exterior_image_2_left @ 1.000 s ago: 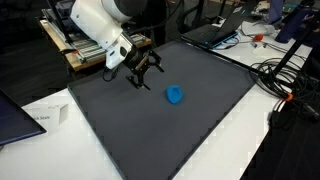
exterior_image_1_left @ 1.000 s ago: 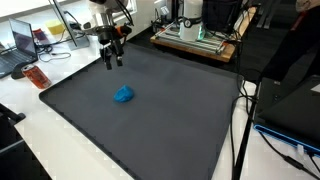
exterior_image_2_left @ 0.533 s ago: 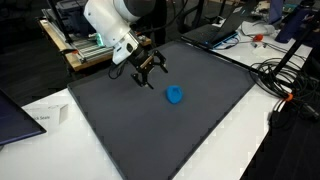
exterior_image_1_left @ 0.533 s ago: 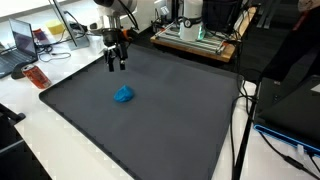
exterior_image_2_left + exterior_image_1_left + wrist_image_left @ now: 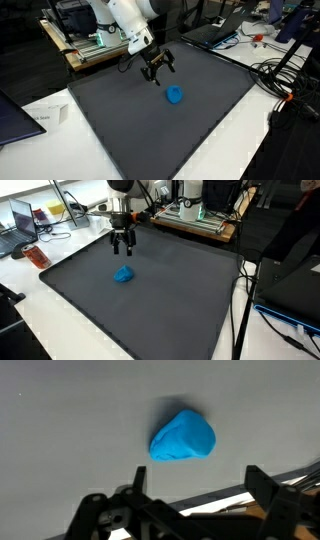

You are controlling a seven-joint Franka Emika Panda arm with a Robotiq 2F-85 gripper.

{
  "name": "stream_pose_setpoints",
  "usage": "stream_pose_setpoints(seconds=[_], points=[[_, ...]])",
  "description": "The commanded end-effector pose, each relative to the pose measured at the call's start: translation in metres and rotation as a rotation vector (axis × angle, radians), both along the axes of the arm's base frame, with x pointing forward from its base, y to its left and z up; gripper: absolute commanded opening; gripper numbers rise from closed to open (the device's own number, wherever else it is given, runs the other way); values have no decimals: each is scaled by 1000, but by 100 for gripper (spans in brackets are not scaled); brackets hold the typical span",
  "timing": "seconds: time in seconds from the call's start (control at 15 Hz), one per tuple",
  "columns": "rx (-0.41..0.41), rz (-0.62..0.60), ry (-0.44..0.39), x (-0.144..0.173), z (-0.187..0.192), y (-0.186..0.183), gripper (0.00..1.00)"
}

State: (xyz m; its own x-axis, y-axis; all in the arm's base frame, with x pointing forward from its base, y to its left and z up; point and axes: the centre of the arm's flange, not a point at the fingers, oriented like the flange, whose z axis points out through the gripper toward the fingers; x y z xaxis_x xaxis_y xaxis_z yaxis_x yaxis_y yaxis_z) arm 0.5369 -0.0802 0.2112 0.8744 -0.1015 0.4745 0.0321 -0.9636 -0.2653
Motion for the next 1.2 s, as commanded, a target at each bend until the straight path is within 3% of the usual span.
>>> stream_pose_setpoints(seconds=[0.0,0.6,1.13], points=[[-49,-42,14,-4,11,24,100],[-148,-89,119,26,20,64,100],[-216,-66,253,59,42,68,100]])
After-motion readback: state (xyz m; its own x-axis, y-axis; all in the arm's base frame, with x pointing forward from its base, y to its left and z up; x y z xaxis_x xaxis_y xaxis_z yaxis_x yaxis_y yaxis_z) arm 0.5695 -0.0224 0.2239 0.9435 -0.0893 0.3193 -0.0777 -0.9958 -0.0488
